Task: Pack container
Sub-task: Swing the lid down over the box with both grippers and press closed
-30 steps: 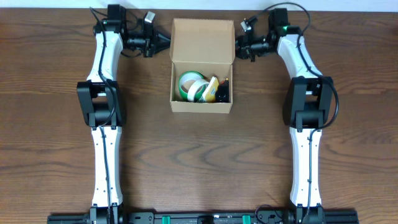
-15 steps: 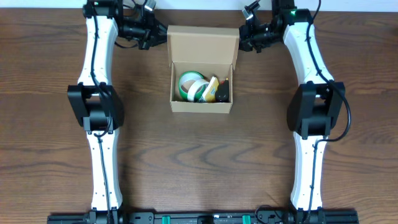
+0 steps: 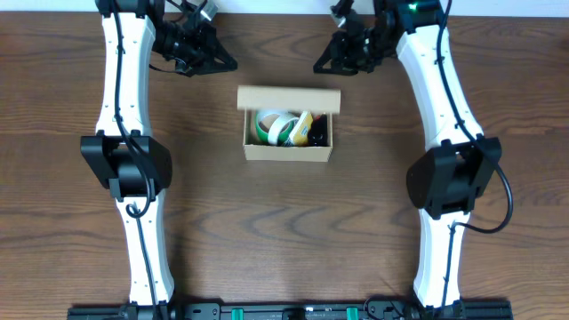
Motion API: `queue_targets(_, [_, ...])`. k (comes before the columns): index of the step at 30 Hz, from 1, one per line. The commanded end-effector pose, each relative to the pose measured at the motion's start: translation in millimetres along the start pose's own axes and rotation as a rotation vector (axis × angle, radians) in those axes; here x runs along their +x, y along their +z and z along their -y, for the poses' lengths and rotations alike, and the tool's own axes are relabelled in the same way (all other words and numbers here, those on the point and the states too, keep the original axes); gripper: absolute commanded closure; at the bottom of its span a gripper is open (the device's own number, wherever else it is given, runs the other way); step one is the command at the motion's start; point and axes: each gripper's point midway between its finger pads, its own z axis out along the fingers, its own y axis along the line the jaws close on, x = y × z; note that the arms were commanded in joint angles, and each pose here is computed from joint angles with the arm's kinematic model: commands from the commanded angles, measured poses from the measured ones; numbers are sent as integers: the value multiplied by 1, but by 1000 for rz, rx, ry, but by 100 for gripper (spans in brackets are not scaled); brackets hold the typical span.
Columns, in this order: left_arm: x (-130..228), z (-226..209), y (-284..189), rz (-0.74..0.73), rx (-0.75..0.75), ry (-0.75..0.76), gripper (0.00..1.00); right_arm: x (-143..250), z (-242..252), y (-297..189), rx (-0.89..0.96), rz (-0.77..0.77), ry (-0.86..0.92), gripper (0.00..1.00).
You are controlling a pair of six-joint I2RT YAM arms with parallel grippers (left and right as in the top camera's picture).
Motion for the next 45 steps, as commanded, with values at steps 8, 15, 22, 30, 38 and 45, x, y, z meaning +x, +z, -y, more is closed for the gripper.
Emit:
queue_targets(8, [31, -2, 14, -113, -306, 75, 94, 34, -8, -2, 246, -97, -88, 98])
queue_targets(15, [38, 21, -30, -15, -519, 184, 94, 38, -32, -34, 441, -24, -189, 99])
queue_targets(22, [75, 66, -106, 150, -661, 256, 94, 50, -64, -64, 513, 43, -247, 99])
queue_targets(30, [129, 76, -123, 159, -809, 346, 94, 63, -67, -63, 560, 5, -251, 98])
queue_targets(38, [121, 38, -45, 34, -752, 452, 94, 58, -63, -53, 559, 2, -251, 99])
queue_targets(45, [118, 5, 2, 12, -686, 446, 94, 68, -36, -22, 583, -111, -212, 99])
